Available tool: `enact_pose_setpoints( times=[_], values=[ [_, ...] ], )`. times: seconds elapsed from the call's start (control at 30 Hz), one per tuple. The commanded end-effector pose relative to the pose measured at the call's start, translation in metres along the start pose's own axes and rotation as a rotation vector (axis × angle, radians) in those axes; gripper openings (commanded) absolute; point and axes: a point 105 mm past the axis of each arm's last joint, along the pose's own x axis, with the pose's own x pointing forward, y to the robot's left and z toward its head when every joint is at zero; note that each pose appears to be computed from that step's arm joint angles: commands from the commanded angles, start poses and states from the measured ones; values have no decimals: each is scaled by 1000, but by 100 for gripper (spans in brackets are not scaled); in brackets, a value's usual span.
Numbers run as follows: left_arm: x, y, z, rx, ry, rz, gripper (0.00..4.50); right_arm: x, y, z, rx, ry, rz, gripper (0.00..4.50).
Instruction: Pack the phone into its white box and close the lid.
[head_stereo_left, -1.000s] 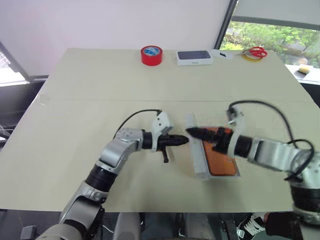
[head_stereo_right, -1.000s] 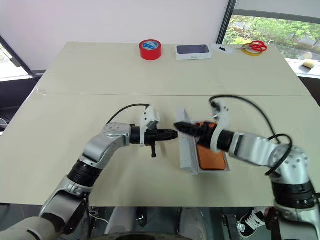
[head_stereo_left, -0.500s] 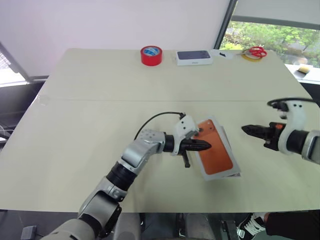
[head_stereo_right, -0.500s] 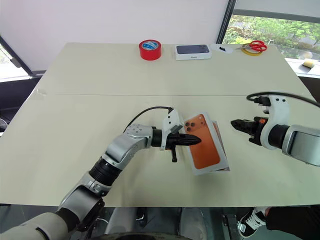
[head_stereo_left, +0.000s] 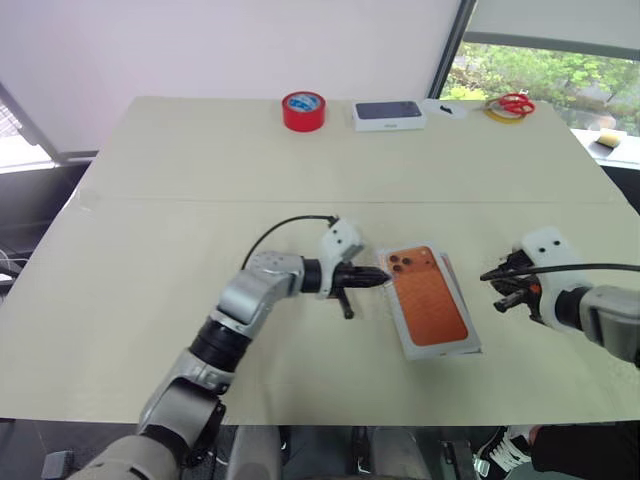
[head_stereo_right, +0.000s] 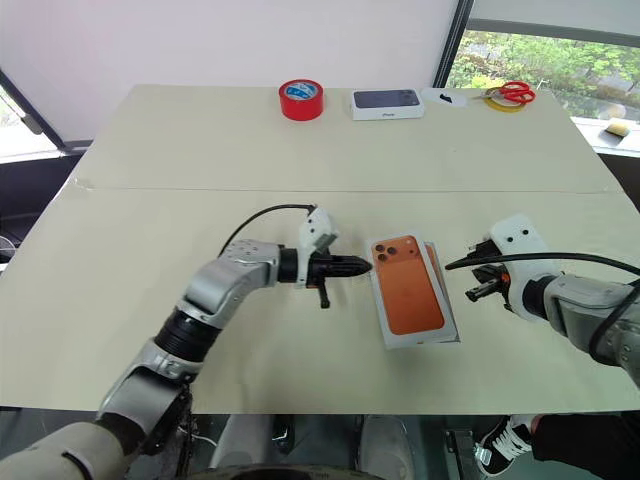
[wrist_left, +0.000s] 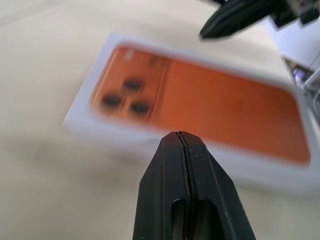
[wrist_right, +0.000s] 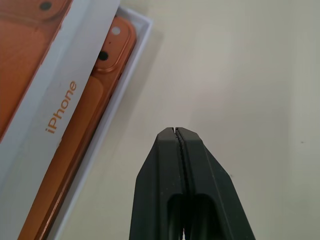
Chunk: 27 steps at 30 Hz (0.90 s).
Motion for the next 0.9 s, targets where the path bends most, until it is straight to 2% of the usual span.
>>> enact_pose_setpoints(
  times=[0.03, 0.37, 0.6, 0.9],
  values=[
    [-4, -9, 6, 32, 14, -46, 0, 0, 2, 12, -46, -53, -2, 1],
    [31, -22, -5, 78, 84, -66, 0, 2, 15, 11, -112, -49, 59, 1],
    [46, -32, 7, 97, 45, -113, 0, -2, 23, 10, -151, -54, 85, 1],
    [52, -36, 13, 106, 24, -133, 0, -6, 30, 6, -182, -46, 107, 1]
  ],
)
